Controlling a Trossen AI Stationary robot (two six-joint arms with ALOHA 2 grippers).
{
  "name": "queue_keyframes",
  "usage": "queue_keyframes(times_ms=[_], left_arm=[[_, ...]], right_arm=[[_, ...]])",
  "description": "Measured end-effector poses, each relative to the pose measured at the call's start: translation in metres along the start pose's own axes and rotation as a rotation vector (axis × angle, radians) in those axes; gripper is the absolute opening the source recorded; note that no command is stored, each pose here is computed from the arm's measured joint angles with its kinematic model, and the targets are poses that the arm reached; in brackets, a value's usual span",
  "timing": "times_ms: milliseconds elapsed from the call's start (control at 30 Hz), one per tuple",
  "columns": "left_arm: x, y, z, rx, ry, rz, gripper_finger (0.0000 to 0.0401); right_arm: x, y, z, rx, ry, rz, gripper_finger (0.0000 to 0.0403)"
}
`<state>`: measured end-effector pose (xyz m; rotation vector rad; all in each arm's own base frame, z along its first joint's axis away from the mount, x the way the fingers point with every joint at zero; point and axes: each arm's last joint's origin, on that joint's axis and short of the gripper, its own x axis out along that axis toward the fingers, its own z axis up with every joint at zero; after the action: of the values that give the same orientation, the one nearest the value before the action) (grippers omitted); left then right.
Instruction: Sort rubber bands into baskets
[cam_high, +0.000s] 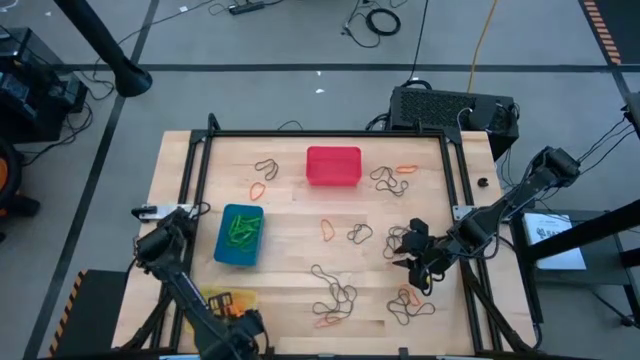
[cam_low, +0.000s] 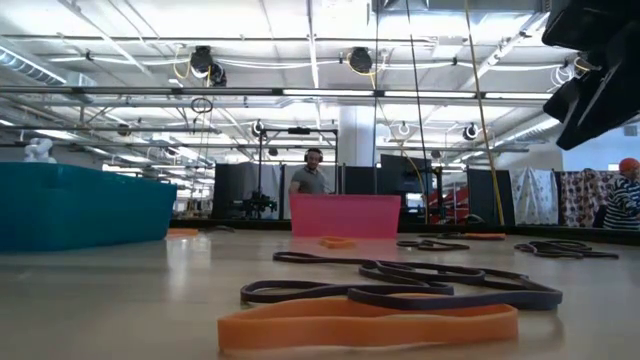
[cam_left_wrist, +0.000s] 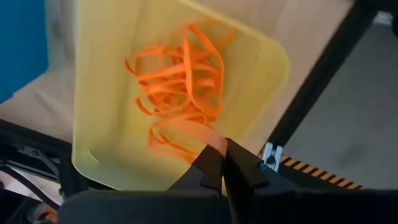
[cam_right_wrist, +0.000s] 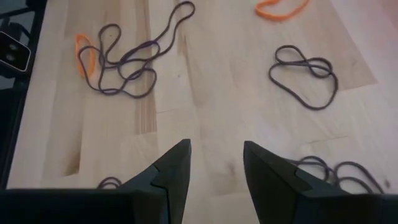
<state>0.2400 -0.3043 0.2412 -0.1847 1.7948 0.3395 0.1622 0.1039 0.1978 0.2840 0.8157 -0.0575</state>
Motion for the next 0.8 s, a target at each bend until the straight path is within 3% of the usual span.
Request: queue_keyframes(times_ms=[400,567,800], left_arm=[[0.003,-0.005,-0.013,0.011,-0.057,0.028,0.0017],[0.010,-0.003,-0.012,-0.078,-0.051,0.054,0.0021],[0.020,0.001,-0.010,-0.108,-0.032,0.093,0.0082]], right_arm=[[0.017,0.009,-0.006,-0.028,0.032,-0.012,0.0141],[0.018,0.010,-0.008,-0.029,0.075,0.022,0.0141],[0.018,0.010,-0.009,-0.029,0.092,0.039,0.0141]])
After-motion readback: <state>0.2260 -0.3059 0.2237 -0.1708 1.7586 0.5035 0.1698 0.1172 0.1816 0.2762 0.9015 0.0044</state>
